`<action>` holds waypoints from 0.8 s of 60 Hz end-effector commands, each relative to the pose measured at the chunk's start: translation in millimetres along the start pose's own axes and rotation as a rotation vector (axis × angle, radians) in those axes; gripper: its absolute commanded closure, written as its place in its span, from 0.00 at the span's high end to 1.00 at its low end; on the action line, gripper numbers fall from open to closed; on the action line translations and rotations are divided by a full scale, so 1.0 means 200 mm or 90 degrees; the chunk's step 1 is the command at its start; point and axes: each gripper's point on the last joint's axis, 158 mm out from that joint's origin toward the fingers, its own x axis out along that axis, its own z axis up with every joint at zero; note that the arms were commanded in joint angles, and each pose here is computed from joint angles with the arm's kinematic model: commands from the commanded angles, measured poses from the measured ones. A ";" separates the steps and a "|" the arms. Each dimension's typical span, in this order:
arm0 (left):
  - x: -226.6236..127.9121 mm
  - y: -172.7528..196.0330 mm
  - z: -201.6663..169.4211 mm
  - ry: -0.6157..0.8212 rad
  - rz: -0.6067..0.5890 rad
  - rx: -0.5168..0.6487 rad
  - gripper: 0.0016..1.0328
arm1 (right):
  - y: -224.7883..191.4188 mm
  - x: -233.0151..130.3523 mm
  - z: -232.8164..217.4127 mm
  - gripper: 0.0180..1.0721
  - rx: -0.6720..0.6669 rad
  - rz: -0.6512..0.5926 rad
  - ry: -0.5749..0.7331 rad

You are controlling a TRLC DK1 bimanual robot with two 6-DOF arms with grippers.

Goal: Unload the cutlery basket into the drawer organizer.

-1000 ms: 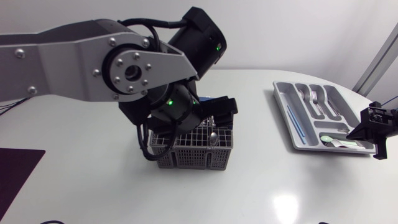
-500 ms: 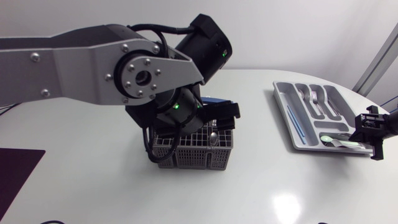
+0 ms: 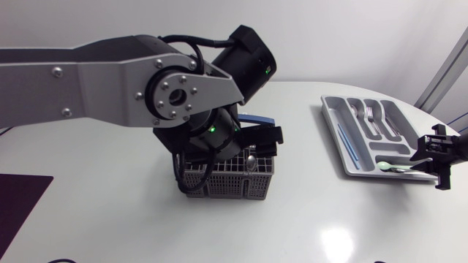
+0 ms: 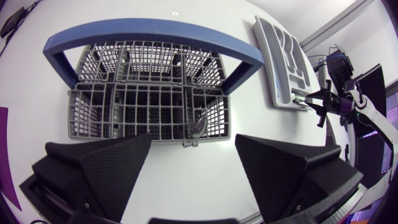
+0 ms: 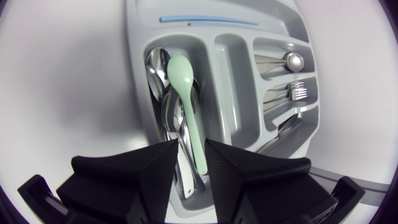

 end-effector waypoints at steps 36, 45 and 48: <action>0.06 -0.04 0.02 -0.002 0.002 0.087 0.92 | 0.42 -0.42 0.75 0.50 0.052 0.063 -0.177; 0.07 -0.03 0.01 -0.001 0.003 0.101 0.92 | 0.52 -0.46 0.86 0.50 0.076 0.110 -0.209; 0.08 -0.02 0.01 0.000 0.003 0.109 0.92 | 0.54 -0.48 0.90 0.50 0.082 0.128 -0.222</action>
